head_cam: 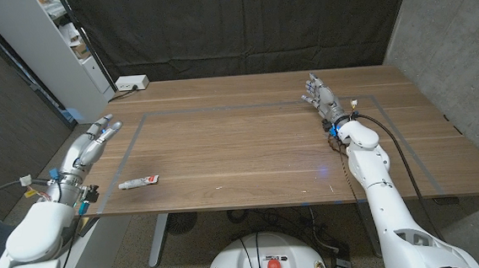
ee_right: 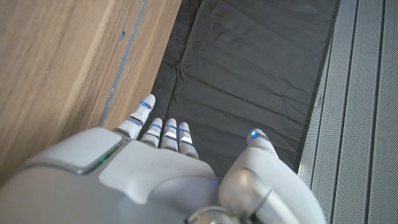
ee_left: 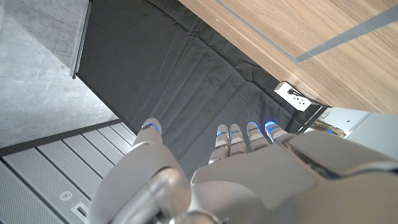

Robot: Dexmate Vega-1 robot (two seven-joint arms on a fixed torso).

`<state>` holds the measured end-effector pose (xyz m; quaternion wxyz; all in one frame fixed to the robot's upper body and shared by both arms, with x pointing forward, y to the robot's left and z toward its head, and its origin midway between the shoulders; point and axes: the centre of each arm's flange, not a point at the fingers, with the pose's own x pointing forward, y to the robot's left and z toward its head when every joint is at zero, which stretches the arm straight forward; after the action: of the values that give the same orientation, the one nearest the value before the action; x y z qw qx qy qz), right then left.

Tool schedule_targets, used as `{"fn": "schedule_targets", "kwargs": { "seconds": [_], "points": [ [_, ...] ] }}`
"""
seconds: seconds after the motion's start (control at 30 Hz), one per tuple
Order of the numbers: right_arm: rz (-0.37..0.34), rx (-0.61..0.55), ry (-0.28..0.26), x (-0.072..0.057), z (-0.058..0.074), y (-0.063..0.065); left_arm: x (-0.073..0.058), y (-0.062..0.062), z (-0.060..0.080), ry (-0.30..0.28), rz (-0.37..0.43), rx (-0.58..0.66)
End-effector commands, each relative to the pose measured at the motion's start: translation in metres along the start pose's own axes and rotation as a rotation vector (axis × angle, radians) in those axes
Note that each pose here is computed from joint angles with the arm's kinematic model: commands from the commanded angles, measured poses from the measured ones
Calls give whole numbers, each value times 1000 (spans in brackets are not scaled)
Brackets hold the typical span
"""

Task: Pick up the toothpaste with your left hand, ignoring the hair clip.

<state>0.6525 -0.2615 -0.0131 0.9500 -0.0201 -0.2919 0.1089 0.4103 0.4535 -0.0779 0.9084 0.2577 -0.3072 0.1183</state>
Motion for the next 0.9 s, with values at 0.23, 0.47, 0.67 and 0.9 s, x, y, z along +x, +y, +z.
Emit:
{"fn": "schedule_targets", "kwargs": {
  "seconds": [0.23, 0.47, 0.67, 0.9],
  "points": [
    [2, -16, 14, -1, 2, -3, -13, 10, 4, 36, -4, 84],
    [2, -17, 13, -2, 3, -1, -18, 14, 3, 52, -11, 110],
    [5, -22, 12, -2, 5, 0, -17, 15, 5, 67, -34, 139],
    [1, -19, 20, -2, 3, -1, -12, 13, 5, 64, -43, 167]
  ]
}}
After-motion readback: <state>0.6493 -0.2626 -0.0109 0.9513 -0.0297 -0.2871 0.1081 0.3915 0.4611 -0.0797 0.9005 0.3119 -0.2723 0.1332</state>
